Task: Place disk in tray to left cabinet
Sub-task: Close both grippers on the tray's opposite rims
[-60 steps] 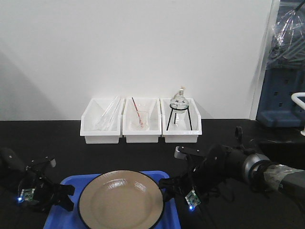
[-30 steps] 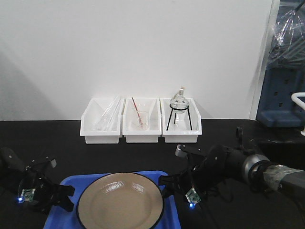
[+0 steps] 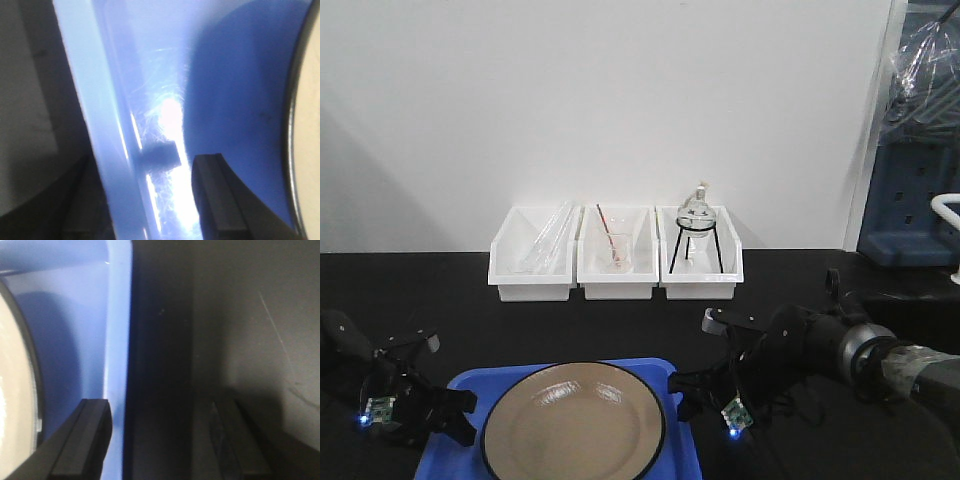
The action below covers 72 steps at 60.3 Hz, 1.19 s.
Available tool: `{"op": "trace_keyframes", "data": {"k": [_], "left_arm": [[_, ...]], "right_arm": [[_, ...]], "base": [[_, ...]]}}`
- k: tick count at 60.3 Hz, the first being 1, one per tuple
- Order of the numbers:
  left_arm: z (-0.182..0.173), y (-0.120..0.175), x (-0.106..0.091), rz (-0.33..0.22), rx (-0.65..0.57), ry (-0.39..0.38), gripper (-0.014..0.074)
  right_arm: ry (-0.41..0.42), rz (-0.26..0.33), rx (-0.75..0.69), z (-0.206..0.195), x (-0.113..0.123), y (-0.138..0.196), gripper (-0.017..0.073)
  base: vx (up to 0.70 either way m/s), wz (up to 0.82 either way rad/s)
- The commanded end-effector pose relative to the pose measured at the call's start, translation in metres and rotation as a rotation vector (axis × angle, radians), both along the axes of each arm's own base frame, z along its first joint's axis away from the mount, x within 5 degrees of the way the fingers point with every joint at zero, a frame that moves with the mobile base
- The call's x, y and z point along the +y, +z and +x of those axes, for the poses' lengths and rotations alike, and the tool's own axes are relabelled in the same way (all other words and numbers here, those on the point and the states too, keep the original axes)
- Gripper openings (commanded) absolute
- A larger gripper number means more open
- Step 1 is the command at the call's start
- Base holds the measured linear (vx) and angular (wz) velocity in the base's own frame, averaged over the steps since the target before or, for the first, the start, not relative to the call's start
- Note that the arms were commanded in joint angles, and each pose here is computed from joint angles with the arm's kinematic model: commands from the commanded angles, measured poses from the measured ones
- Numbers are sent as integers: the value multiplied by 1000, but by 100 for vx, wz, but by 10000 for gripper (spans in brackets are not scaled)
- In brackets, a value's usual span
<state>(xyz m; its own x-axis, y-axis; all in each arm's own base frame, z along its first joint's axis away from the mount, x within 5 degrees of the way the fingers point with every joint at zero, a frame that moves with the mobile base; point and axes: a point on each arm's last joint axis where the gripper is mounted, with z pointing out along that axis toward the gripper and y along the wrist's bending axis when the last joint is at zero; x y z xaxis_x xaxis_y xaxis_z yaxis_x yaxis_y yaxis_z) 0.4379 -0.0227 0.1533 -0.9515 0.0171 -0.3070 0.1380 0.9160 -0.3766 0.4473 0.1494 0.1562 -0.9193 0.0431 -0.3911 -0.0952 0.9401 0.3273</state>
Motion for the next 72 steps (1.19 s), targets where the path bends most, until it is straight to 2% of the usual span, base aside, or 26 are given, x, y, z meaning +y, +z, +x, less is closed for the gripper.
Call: {"op": "trace_keyframes", "data": {"k": [1,22,44,57,72], "left_arm": [[2,34,-8,-40,-84,9,462],[2,34,-8,-42,-84,11,462],[2,34,-8,-46,-78,8,462],[-1,34,-11,-83,-49,2,462],[-10,33,-14,-101,41,-62,462]], "right_arm": [[-17,39,-114,4,0,39,479],[-50,111,-147,7,5,41,479],[-46,170,-44,7,12,15,448],[-9,189,-41,5,14,16,396],[46,189,23,-1,16,14,310]], "base": [[0,0],[0,0],[0,0],[0,0],[0,0]]}}
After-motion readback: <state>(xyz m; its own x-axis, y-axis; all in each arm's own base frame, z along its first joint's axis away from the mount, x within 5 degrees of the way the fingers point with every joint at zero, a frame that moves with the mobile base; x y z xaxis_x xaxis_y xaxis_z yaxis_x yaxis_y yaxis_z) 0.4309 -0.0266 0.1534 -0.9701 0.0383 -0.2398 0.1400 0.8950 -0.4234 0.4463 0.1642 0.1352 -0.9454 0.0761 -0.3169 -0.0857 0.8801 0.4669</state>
